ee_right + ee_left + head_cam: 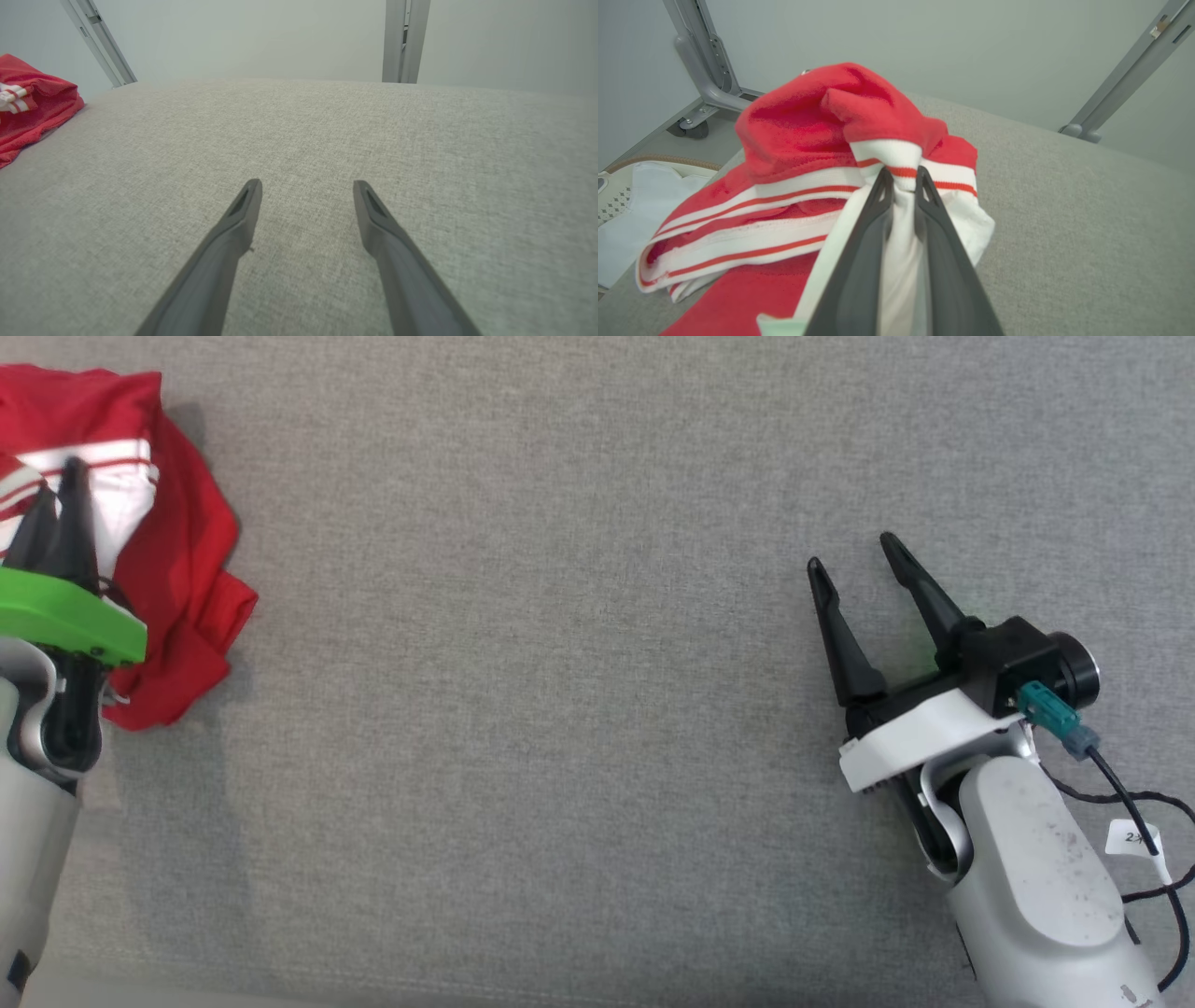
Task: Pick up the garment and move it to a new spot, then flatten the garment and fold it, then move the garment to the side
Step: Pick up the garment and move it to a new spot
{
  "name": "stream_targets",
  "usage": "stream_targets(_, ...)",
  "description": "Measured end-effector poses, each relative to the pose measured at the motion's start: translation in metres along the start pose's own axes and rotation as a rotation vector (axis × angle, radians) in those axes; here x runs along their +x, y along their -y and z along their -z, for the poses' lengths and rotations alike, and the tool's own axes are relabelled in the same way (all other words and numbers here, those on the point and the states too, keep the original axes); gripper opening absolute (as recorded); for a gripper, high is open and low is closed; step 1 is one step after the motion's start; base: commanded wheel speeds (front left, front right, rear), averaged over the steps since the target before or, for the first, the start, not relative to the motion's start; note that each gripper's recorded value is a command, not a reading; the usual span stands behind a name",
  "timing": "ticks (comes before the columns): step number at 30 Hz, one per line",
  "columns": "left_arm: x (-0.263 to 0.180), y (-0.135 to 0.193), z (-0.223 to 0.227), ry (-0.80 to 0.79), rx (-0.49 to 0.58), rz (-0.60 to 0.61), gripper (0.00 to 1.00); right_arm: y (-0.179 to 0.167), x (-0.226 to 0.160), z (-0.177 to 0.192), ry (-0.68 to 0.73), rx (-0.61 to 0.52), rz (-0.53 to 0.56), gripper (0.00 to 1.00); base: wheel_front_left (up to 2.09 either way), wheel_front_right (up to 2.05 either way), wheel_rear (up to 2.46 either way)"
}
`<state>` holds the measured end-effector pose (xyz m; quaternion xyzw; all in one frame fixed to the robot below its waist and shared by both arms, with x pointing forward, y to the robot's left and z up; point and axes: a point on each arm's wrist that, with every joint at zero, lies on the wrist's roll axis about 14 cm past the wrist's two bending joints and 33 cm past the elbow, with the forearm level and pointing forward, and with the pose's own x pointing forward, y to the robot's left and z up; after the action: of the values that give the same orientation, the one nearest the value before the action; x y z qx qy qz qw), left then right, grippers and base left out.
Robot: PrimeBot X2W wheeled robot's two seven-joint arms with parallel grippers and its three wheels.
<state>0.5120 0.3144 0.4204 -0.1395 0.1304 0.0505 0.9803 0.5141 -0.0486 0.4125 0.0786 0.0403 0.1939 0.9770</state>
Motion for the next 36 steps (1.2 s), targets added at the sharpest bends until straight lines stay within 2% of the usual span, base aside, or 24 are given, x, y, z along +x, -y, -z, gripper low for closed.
stream_targets(6,-0.007,0.058,-0.073,0.213,0.045,0.17,0.0,0.001,-0.018,-0.02,0.027,0.019,0.024,1.0,0.0,0.0,0.0)
stream_targets(12,-0.018,0.151,-0.096,0.324,-0.005,0.406,0.0,0.018,-0.043,-0.035,0.047,0.022,0.086,1.0,0.0,0.0,0.0)
stream_targets(17,-0.032,0.24,-0.075,0.299,-0.052,0.633,0.0,0.038,-0.068,-0.047,0.064,0.017,0.155,1.0,0.0,0.0,0.0)
stream_targets(22,-0.047,0.315,-0.041,0.213,-0.102,0.808,0.0,0.057,-0.092,-0.057,0.081,0.007,0.224,1.0,0.0,0.0,0.0)
stream_targets(23,-0.059,0.346,-0.024,0.167,-0.119,0.887,0.0,0.066,-0.103,-0.061,0.087,0.003,0.258,1.0,0.0,0.0,0.0)
stream_targets(27,-0.085,0.401,0.003,0.087,-0.156,1.025,0.0,0.083,-0.127,-0.065,0.087,-0.009,0.325,1.0,0.0,0.0,0.0)
stream_targets(33,-0.118,0.451,0.024,0.012,-0.204,1.153,0.0,0.1,-0.156,-0.069,0.086,-0.021,0.406,1.0,0.0,0.0,0.0)
stream_targets(34,-0.119,0.453,0.028,0.003,-0.202,1.157,0.4,0.103,-0.159,-0.07,0.088,-0.024,0.415,1.0,0.0,0.0,0.0)
stream_targets(35,-0.119,0.453,0.031,-0.001,-0.196,1.152,0.9,0.104,-0.161,-0.071,0.09,-0.025,0.422,1.0,0.0,0.0,0.0)
stream_targets(36,-0.116,0.451,0.033,0.004,-0.181,1.141,1.0,0.105,-0.162,-0.072,0.093,-0.025,0.426,1.0,0.0,0.0,0.0)
